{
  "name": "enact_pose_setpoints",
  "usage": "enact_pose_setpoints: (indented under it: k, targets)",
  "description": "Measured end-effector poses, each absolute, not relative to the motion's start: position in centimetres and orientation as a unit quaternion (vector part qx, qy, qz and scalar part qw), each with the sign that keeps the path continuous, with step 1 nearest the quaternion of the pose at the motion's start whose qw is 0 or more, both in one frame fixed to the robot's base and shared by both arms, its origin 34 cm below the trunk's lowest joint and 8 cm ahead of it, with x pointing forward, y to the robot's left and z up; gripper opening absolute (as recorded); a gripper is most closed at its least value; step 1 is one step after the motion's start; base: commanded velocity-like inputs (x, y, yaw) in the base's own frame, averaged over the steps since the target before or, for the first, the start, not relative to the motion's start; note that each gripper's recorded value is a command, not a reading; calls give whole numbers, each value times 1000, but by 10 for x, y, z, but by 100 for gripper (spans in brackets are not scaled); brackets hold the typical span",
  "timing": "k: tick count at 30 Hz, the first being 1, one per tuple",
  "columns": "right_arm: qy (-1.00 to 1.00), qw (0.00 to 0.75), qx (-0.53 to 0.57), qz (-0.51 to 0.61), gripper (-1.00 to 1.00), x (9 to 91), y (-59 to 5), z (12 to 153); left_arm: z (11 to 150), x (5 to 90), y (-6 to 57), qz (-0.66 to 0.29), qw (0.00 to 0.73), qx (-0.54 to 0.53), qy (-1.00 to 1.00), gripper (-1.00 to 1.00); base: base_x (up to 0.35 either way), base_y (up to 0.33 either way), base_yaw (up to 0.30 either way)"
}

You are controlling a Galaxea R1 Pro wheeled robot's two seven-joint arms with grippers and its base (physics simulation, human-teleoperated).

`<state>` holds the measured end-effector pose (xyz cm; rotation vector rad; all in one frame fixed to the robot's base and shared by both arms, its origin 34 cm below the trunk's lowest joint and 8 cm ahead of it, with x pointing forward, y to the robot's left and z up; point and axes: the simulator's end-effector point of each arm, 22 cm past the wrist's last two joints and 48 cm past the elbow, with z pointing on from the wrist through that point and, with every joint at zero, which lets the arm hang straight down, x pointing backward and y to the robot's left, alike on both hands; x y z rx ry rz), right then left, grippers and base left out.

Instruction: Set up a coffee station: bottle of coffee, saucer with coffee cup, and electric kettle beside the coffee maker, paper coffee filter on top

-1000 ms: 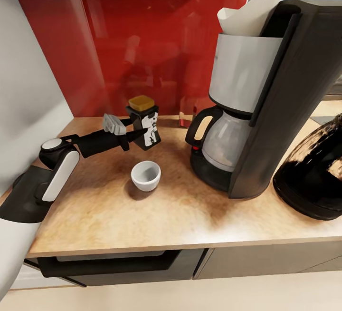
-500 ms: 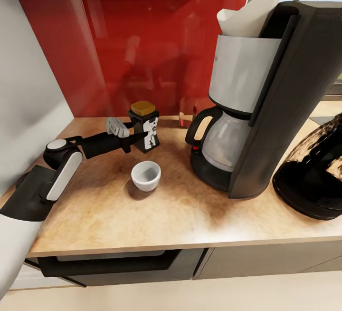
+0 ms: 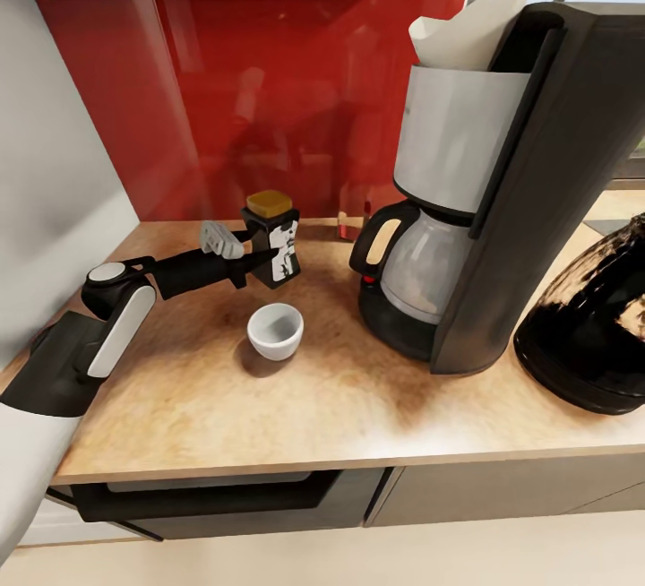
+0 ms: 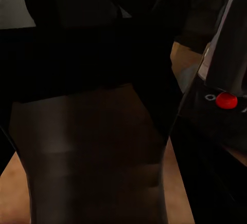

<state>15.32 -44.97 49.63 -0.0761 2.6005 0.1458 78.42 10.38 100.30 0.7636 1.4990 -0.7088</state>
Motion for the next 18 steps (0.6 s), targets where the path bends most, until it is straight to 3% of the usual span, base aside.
enact_pose_setpoints:
  k: [18]
  targets:
    - [964, 260, -27, 54, 100, 154, -450, 494, 1001, 784, 76, -338, 611, 323, 639, -100, -116, 0, 0]
